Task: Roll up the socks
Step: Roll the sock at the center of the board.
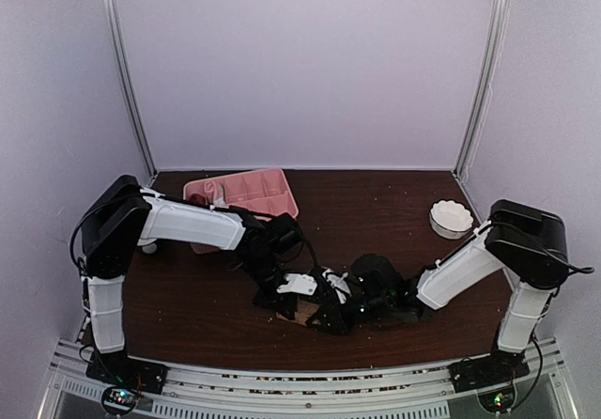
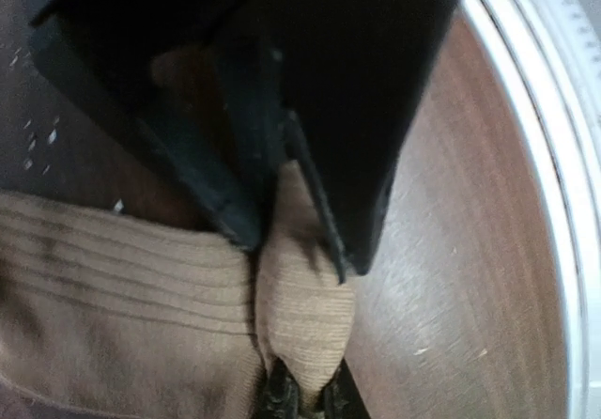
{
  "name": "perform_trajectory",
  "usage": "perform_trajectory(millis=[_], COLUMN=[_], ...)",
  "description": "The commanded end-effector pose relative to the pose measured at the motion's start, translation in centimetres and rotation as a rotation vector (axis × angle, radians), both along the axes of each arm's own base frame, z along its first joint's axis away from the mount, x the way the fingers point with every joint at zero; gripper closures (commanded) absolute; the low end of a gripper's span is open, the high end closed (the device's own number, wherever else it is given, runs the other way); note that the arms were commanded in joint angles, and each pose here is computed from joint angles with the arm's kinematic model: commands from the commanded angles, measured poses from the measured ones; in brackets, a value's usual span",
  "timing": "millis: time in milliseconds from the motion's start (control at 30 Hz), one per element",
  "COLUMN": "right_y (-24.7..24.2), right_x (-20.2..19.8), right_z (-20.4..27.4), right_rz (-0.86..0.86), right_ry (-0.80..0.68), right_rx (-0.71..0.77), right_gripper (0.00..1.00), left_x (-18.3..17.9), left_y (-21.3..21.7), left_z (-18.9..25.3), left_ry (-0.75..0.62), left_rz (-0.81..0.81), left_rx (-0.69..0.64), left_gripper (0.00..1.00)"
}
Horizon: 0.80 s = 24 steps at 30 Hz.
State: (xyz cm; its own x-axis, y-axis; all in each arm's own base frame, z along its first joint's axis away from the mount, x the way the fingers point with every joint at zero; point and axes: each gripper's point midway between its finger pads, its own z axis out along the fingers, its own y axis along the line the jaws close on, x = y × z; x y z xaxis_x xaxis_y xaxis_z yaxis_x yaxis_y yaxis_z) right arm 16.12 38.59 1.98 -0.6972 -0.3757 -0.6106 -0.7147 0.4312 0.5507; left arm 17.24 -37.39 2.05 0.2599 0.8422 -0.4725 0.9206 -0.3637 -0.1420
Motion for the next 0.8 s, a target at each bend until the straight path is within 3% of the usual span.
perform_trajectory(millis=[0,233,333,367,400,433,633,700,767], right_y=[-7.9,-8.5,-9.6,-10.1,-10.7,-11.6,-17.5,-17.1,-13.9], right_x=[-1.9,-0.9,-0.3,-0.1,0.3,0.9,3.3,2.9,1.6], right_z=[-6.9,-2.6,-0.4,0.4,1.3,2.3,4.9,4.8,4.8], right_rz=[-0.113,-0.191,-0.265,-0.297,-0.345,-0.409,-0.793,-0.756,-0.564], right_ry=[-0.032,-0.296,-0.4,-0.435,-0.479,-0.523,-0.596,-0.586,-0.589], right_rx=[-0.376,-0.364,-0.362,-0.367,-0.377,-0.389,-0.403,-0.365,-0.287], right_gripper=[0.65,0.57,0.48,0.35,0.04,0.0,0.0,0.0,0.0], left_x=[-2.2,-1.5,-1.3,-1.2,-1.2,-1.2,-0.7,-0.4,-0.3], left_y=[1.9,2.2,2.3,2.4,2.4,2.4,2.5,2.5,2.6], left_z=[-1.8,-2.6,-2.9,-3.1,-3.2,-3.3,-4.0,-4.2,-4.4], left_ry=[0.203,0.351,0.376,0.387,0.401,0.418,0.442,0.431,0.43], left_rz=[0.055,0.176,0.203,0.208,0.216,0.222,0.249,0.263,0.278], left_rx=[0.15,0.233,0.26,0.269,0.279,0.289,0.339,0.353,0.37], left_gripper=[1.0,1.0,1.0,1.0,1.0,1.0,1.0,1.0,1.0])
